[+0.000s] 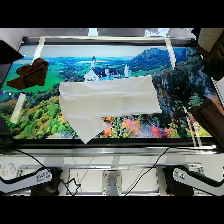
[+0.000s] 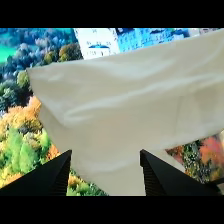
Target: Fold the shirts.
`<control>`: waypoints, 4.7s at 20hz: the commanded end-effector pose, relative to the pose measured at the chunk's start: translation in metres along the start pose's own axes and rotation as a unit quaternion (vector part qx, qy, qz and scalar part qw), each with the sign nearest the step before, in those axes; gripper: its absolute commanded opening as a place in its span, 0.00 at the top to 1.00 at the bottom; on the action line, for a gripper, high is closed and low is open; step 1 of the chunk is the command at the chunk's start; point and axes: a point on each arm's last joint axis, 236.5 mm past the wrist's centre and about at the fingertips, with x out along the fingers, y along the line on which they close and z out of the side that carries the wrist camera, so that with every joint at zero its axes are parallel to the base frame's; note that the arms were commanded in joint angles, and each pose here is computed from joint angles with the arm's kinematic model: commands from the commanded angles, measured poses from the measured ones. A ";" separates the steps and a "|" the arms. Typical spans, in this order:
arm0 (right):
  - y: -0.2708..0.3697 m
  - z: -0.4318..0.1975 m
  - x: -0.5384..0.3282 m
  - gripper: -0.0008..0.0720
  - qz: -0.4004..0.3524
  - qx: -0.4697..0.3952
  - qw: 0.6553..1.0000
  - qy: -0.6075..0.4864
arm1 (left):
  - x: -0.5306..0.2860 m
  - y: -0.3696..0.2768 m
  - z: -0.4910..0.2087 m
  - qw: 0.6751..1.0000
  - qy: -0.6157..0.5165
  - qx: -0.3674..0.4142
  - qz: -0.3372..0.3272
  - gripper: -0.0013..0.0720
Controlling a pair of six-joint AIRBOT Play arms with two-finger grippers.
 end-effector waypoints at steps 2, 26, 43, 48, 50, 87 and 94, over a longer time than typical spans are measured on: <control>0.020 -0.053 0.033 0.46 0.058 0.020 0.997 0.057 | 0.035 0.024 -0.055 0.994 0.093 -0.049 0.011 0.32; 0.117 -0.184 0.274 0.39 0.255 0.425 0.859 0.126 | 0.158 0.064 -0.158 0.974 0.193 -0.113 -0.025 0.12; 0.132 -0.185 0.279 0.95 0.261 0.374 0.880 0.130 | 0.208 0.031 -0.240 0.935 0.239 -0.247 -0.084 0.11; 0.132 -0.185 0.280 0.95 0.262 0.367 0.883 0.128 | 0.229 0.024 -0.253 0.928 0.213 -0.293 -0.094 0.11; 0.131 -0.184 0.280 0.95 0.260 0.368 0.884 0.127 | 0.231 0.016 -0.274 0.918 0.234 -0.305 -0.100 0.11; 0.133 -0.081 0.198 0.95 0.342 0.276 0.898 -0.006 | 0.175 -0.113 -0.166 0.906 0.131 -0.165 -0.366 0.96; 0.122 -0.028 0.138 0.95 0.334 0.252 0.903 -0.093 | 0.119 -0.083 -0.090 0.943 0.015 -0.116 -0.313 0.96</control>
